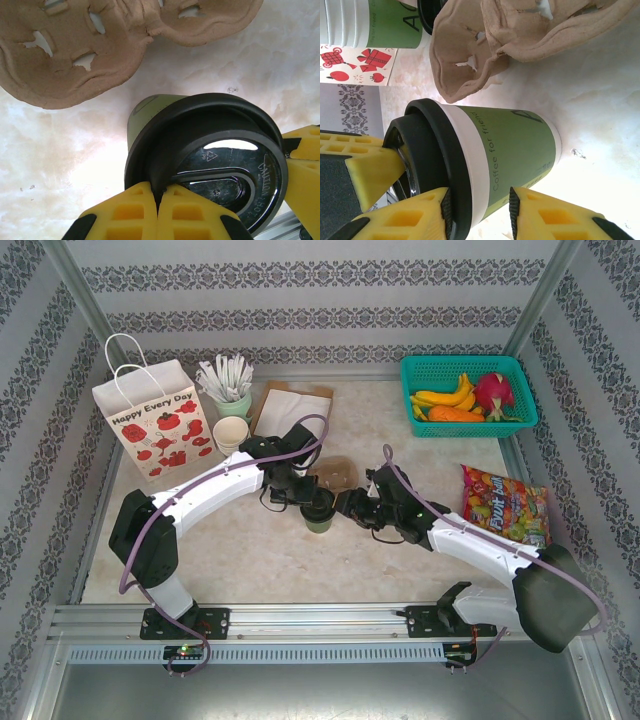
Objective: Pack the takeout coffee
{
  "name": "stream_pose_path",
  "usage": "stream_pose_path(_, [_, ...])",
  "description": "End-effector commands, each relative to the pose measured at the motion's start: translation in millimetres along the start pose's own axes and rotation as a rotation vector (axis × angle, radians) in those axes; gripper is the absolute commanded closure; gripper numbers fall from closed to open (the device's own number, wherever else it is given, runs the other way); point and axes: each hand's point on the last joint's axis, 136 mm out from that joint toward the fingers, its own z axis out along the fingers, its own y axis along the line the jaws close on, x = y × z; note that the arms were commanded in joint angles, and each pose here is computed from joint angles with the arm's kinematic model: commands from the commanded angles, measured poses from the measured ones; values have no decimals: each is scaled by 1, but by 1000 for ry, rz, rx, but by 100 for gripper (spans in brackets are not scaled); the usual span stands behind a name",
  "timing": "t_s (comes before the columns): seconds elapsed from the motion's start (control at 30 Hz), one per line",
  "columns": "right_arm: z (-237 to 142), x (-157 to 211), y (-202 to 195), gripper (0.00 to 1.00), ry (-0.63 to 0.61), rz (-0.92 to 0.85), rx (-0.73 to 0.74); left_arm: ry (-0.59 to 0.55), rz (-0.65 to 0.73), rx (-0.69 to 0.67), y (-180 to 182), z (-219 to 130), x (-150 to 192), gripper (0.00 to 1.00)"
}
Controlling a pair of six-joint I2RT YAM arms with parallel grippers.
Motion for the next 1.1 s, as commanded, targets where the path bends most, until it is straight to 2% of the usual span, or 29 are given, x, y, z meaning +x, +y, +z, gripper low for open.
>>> stream_pose_path(0.0, [5,2,-3,66,27,12,21,144,26,-110,21,38,32,100])
stream_pose_path(0.17, [9,12,-39,72,40,68,130,173,34,-125,24,42,36,100])
stream_pose_path(0.3, [6,21,-64,72,55,75,226,176,41,-135,26,41,37,100])
stream_pose_path(0.53, [-4,37,-115,72,100,73,443,254,21,-202,41,58,49,100])
stream_pose_path(0.67, [-8,48,-141,71,116,85,532,296,-3,-249,58,70,67,100])
stream_pose_path(0.77, [-9,54,-156,71,123,87,578,358,-18,-303,81,88,93,100])
stream_pose_path(0.93, [-4,46,-141,68,99,34,537,335,-1,-435,119,109,117,100])
stream_pose_path(1.0, [-2,38,-126,66,81,1,493,296,20,-471,123,104,108,100])
stream_pose_path(1.07, [1,30,-103,62,67,-32,416,239,54,-452,110,90,87,100])
